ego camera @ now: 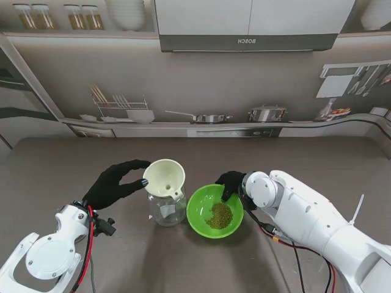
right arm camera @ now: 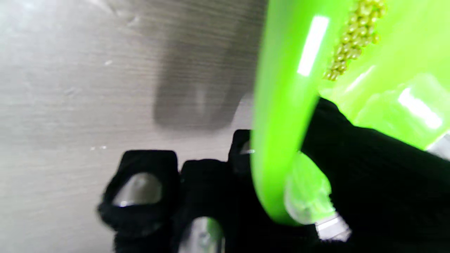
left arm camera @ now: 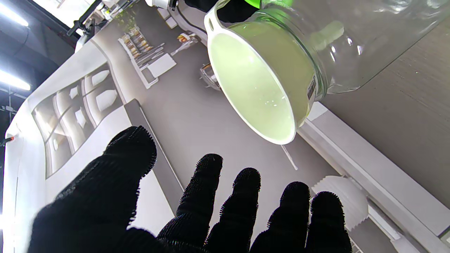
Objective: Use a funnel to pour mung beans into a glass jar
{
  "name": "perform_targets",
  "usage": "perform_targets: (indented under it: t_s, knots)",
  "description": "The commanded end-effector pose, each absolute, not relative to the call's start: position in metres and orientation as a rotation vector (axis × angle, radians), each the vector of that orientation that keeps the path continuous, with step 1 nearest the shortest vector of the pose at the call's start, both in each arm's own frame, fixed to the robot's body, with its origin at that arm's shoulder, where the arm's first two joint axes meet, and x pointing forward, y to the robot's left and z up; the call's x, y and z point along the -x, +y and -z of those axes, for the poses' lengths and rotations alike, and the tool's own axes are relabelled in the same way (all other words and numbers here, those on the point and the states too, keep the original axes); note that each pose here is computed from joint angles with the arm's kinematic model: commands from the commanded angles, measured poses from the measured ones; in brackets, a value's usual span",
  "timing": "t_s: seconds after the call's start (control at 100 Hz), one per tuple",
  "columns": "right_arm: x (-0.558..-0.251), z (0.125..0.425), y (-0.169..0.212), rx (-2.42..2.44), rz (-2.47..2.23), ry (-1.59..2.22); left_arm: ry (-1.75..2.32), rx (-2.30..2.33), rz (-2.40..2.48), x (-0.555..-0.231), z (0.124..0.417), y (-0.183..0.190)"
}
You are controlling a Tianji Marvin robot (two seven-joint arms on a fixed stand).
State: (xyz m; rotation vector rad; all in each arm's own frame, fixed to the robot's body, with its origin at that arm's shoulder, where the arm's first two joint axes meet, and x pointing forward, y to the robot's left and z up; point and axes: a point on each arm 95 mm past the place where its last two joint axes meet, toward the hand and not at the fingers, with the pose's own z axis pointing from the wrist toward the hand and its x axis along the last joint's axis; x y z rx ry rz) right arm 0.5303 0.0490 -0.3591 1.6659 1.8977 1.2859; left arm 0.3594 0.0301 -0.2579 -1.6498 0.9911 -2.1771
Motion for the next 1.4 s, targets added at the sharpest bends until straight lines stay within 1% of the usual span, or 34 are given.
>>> perform_targets:
  t_s: [0.0, 0.75, 1.13, 1.39]
  knots:
    - [-0.527, 0.363, 0.051, -1.689, -1.281, 1.903, 0.998, 1.664, 2.185, -0.358, 0.257, 0.027]
    - [-0.524, 0.354, 0.042, -2.09, -1.313, 1.596, 0.965, 1.694, 2.179, -0.358, 0.257, 0.028]
    - [-0.526, 0.338, 0.036, -2.242, -1.321, 1.425, 0.967, 1.694, 2.174, -0.359, 0.258, 0.029]
    - [-0.529, 0.324, 0.03, -2.26, -1.328, 1.343, 0.968, 1.7, 2.171, -0.359, 0.259, 0.03]
